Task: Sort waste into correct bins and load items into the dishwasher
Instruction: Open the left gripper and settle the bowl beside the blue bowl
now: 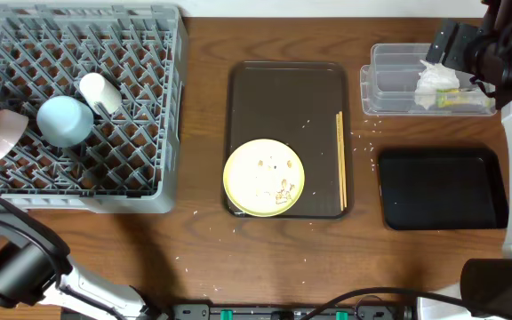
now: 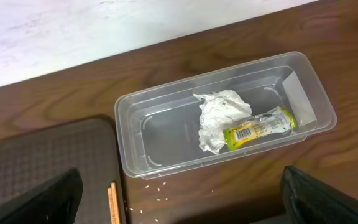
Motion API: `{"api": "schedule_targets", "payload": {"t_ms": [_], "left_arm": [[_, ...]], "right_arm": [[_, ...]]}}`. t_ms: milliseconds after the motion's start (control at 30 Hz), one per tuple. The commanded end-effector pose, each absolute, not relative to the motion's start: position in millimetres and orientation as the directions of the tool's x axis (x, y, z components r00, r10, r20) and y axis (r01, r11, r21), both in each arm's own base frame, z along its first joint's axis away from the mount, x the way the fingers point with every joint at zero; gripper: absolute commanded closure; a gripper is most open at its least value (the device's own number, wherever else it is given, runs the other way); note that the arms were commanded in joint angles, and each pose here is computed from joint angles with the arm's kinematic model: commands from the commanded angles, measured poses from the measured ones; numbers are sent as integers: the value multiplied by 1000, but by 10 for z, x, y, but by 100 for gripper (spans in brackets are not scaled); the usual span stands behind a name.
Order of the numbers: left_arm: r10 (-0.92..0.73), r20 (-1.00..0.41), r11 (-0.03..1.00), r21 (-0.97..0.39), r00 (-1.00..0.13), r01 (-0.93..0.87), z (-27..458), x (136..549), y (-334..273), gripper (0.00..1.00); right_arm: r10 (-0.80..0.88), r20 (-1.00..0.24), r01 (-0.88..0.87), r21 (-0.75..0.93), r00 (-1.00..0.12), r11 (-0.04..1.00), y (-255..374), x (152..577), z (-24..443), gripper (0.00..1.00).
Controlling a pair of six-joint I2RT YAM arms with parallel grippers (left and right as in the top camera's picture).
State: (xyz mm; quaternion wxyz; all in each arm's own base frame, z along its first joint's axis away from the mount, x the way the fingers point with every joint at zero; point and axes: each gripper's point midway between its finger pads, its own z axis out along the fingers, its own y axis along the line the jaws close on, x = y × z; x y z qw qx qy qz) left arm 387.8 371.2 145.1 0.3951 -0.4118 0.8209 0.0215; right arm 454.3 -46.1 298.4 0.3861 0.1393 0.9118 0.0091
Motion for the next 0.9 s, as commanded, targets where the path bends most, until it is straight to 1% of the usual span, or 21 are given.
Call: {"api": "schedule_targets", "payload": {"t_ms": [0, 200, 400, 633, 767, 867], "left_arm": [[-658, -651, 672, -280, -379, -686, 1336, 3887, 3678, 92], [-673, -623, 668, -281, -398, -689, 1242, 3876, 3624, 92], [-694, -576, 664, -282, -431, -693, 1029, 3885, 3542, 92], [-704, -557, 660, -282, -441, -697, 1001, 3853, 3506, 92], [-710, -542, 671, -328, -449, -665, 1050, 3887, 3401, 92], [-703, -552, 692, -384, -448, -611, 1190, 3967, 3303, 92]], "right_arm": [[259, -704, 252, 117, -661, 961, -504, 4536, 2995, 1], [259, -704, 252, 117, -661, 961, -504, 4536, 2995, 1], [259, -704, 252, 117, -661, 961, -504, 4536, 2995, 1], [259, -704, 252, 117, -661, 961, -504, 4536, 2995, 1], [259, -704, 252, 117, -661, 961, -504, 4536, 2995, 1], [259, -704, 252, 117, -661, 961, -504, 4536, 2995, 1]]}}
